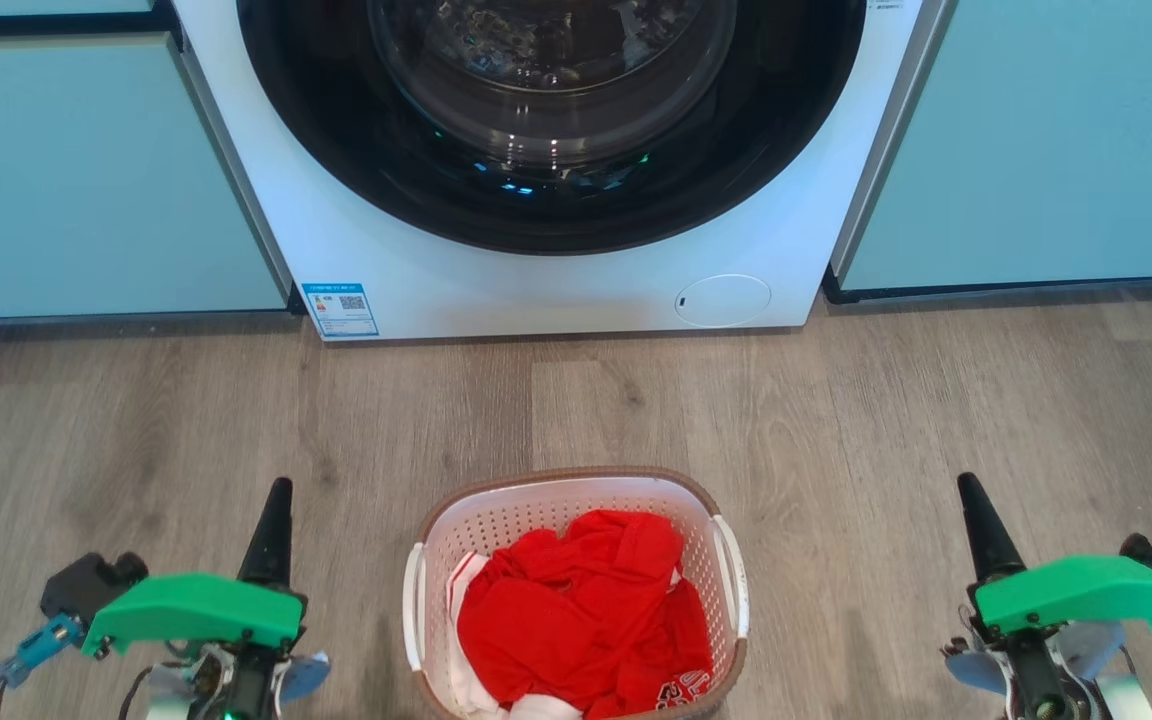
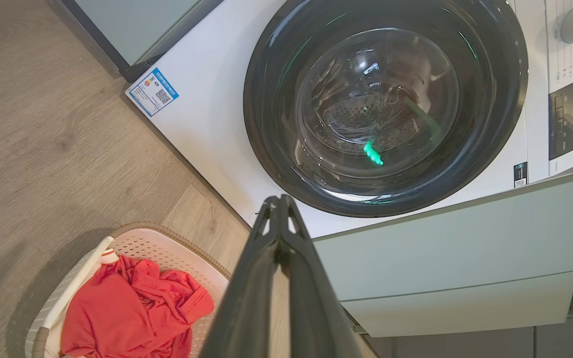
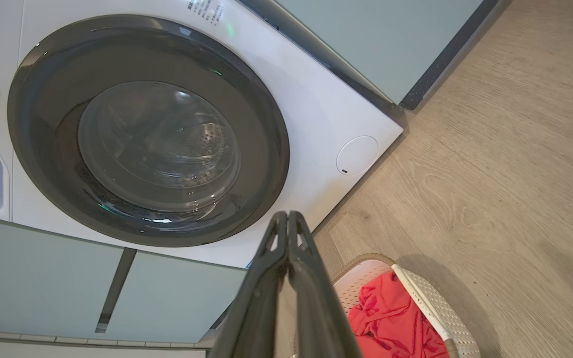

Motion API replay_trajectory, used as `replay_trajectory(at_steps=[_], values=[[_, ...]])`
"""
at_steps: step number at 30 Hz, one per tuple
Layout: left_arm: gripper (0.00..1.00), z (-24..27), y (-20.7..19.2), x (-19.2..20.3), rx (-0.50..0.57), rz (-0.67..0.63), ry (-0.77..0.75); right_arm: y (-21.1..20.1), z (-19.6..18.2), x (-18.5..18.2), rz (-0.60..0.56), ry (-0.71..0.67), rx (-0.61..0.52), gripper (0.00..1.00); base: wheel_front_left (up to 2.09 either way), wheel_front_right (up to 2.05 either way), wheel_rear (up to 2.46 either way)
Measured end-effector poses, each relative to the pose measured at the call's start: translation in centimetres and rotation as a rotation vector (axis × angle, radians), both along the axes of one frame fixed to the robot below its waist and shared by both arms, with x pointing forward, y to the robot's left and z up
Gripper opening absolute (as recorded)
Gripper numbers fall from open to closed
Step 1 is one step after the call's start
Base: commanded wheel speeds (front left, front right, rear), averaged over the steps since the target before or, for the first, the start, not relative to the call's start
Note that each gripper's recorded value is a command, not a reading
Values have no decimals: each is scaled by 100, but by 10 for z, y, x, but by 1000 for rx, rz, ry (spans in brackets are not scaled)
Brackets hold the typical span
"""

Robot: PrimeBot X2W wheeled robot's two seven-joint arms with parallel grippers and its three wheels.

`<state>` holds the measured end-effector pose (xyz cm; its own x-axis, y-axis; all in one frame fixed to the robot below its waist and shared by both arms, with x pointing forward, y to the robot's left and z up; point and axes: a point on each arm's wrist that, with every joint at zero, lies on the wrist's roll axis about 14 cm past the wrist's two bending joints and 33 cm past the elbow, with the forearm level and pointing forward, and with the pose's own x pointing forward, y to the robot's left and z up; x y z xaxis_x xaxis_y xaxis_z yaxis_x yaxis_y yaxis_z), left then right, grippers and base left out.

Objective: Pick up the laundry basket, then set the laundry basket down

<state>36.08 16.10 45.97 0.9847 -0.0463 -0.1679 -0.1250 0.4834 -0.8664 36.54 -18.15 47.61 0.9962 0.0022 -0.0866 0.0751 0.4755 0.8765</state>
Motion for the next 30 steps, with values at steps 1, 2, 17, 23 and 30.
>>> replay_trajectory(at_steps=[1,2,17,23,30], values=[[0,0,0,0,-10,1,2,-1,0,0,-2,1,10,0,0,0,0],[0,0,0,0,-19,3,3,-1,-1,0,-2,4,20,0,0,0,0],[0,2,7,3,-174,28,2,-8,-1,3,-30,12,172,0,0,0,0],[0,6,12,6,-240,45,-8,-10,-3,2,-37,19,239,0,0,0,0],[0,5,13,6,-315,52,-4,-15,0,6,-51,9,314,0,0,0,0]])
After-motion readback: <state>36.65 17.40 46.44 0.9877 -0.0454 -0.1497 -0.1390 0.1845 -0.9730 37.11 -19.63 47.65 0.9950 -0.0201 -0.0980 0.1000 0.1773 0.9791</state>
